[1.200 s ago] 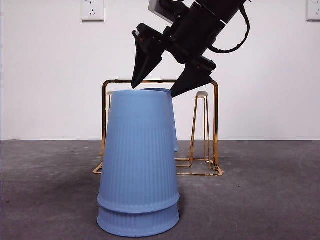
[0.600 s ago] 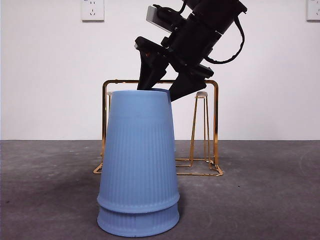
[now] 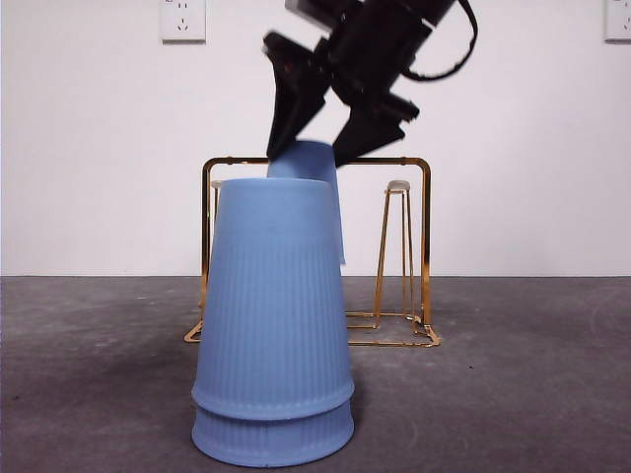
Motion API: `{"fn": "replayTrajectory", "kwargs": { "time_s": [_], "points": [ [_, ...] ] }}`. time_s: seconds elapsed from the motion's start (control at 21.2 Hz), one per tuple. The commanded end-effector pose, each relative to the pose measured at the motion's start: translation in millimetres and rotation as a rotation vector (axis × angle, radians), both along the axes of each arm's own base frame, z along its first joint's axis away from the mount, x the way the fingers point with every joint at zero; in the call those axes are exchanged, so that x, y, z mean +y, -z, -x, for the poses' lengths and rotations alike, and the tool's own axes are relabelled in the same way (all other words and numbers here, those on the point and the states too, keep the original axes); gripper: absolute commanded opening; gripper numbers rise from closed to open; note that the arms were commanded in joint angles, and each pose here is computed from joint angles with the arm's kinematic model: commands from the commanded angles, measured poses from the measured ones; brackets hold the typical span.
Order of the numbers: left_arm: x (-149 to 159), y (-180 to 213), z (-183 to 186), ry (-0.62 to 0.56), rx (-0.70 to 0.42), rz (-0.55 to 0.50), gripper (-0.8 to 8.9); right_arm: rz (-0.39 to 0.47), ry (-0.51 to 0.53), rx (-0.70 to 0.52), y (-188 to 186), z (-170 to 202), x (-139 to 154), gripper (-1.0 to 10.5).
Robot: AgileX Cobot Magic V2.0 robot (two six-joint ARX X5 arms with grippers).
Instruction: The left arm pick up the left cup on cup holder and place it on desk, then the right arm insert the right cup into the first cup, and then the left arm insert the mid cup into the first cup
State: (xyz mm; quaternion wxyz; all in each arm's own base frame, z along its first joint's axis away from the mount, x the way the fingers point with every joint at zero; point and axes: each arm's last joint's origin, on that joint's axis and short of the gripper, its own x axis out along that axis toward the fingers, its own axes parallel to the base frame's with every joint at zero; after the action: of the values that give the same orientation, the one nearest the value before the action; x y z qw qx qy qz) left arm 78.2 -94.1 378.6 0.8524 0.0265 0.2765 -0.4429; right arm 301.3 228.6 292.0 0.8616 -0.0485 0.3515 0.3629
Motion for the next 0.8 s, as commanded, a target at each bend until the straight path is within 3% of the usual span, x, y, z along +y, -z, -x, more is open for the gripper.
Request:
{"fn": "replayTrajectory", "kwargs": {
  "time_s": [0.05, 0.28, 0.42, 0.66, 0.8],
  "points": [
    [-0.6, -6.5, 1.2, 0.011, -0.014, 0.019, 4.69, -0.016, -0.021, -0.034, -22.1, 5.6, 2.8, 2.4],
    [-0.6, -6.5, 1.2, 0.011, -0.014, 0.02, 4.69, -0.03, -0.03, -0.149, -65.2, 32.9, -6.9, 2.4],
    [-0.7, -6.6, 1.2, 0.011, -0.014, 0.02, 4.69, -0.067, -0.034, -0.213, -99.8, 63.4, -28.1, 2.4],
    [-0.7, -6.6, 1.2, 0.01, -0.014, 0.02, 4.69, -0.031, -0.072, -0.184, -131.5, 132.9, -70.2, 2.2],
    [-0.6, -6.6, 1.2, 0.01, -0.014, 0.019, 4.69, -0.014, -0.14, -0.14, -128.9, 167.0, -81.5, 2.2]
  ]
}}
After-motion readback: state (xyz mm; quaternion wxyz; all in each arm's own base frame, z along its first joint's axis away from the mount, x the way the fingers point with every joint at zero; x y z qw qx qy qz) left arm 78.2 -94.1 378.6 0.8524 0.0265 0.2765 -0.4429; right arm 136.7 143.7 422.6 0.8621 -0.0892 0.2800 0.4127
